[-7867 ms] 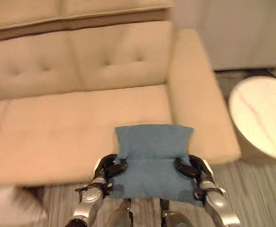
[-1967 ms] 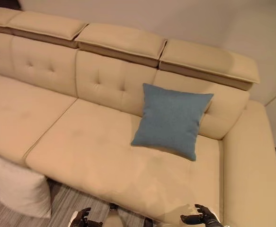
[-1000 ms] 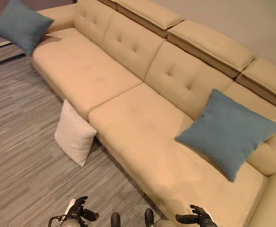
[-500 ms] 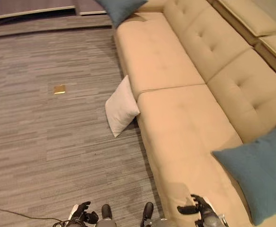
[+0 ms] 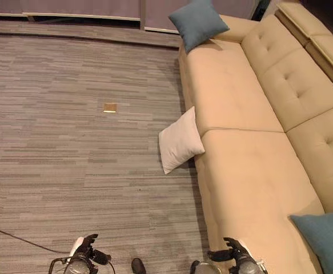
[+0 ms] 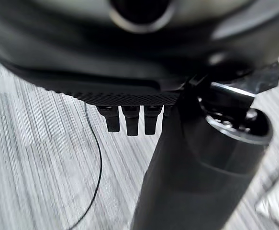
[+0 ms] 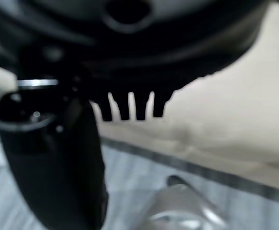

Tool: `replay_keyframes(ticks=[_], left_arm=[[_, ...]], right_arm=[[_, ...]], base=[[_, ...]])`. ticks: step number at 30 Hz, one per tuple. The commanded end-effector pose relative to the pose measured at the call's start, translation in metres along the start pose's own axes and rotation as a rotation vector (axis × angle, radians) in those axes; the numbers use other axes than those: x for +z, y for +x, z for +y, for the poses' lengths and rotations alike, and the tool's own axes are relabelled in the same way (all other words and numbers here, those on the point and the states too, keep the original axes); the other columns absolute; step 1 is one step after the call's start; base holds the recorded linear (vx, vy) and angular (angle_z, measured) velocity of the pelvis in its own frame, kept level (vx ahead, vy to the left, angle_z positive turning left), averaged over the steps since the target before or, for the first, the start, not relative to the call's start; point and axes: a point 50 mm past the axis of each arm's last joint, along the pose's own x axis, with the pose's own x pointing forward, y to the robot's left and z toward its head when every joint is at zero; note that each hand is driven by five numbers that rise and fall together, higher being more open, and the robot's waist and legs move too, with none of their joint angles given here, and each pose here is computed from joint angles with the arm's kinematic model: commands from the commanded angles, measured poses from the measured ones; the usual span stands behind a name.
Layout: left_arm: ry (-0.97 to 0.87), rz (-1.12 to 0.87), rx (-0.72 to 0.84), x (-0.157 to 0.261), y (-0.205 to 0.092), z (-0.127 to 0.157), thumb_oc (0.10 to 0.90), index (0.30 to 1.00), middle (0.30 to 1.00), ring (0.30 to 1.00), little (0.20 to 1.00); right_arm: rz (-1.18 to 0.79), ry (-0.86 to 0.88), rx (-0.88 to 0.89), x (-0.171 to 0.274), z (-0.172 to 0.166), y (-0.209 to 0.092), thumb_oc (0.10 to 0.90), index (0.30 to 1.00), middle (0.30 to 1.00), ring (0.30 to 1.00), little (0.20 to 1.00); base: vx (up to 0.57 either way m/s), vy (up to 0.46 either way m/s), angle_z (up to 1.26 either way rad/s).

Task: Pick up all the scattered cushions and arrange them neatly on the sofa.

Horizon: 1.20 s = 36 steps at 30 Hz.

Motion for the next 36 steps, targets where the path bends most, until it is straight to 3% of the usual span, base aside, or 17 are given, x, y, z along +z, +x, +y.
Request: replay_keyframes(ticks=[1, 13, 21, 28, 36], left_arm=[[-0.018, -0.025, 0.004, 0.001, -0.002, -0.007, 0.8, 0.9, 0.9, 0.9, 0.9], [-0.011, 0.018, -0.077, -0.009, -0.009, -0.037, 0.8, 0.9, 0.9, 0.9, 0.9], [-0.039, 0.025, -0.041, -0.008, -0.007, -0.027, 0.8, 0.9, 0.9, 0.9, 0.9], [-0.025, 0.093, -0.033, -0.027, -0.011, -0.026, 0.8, 0.9, 0.9, 0.9, 0.9], [-0.006, 0.048, -0.008, -0.015, -0.006, -0.014, 0.8, 0.9, 0.9, 0.9, 0.9]], right_arm=[[0.024, -0.024, -0.051, -0.011, -0.014, -0.001, 0.8, 0.9, 0.9, 0.9, 0.9], [0.167, -0.022, -0.083, -0.054, -0.024, -0.011, 0.8, 0.9, 0.9, 0.9, 0.9], [0.177, -0.029, -0.103, -0.053, -0.029, -0.01, 0.8, 0.9, 0.9, 0.9, 0.9], [0.188, -0.026, -0.091, -0.055, -0.022, -0.011, 0.8, 0.9, 0.9, 0.9, 0.9], [0.117, -0.016, -0.072, -0.034, -0.016, -0.006, 0.8, 0.9, 0.9, 0.9, 0.9]], base=[[0.15, 0.048, 0.39], [0.24, -0.03, 0.59], [0.16, -0.027, 0.0], [0.25, 0.197, -0.24], [0.19, 0.276, -0.25]])
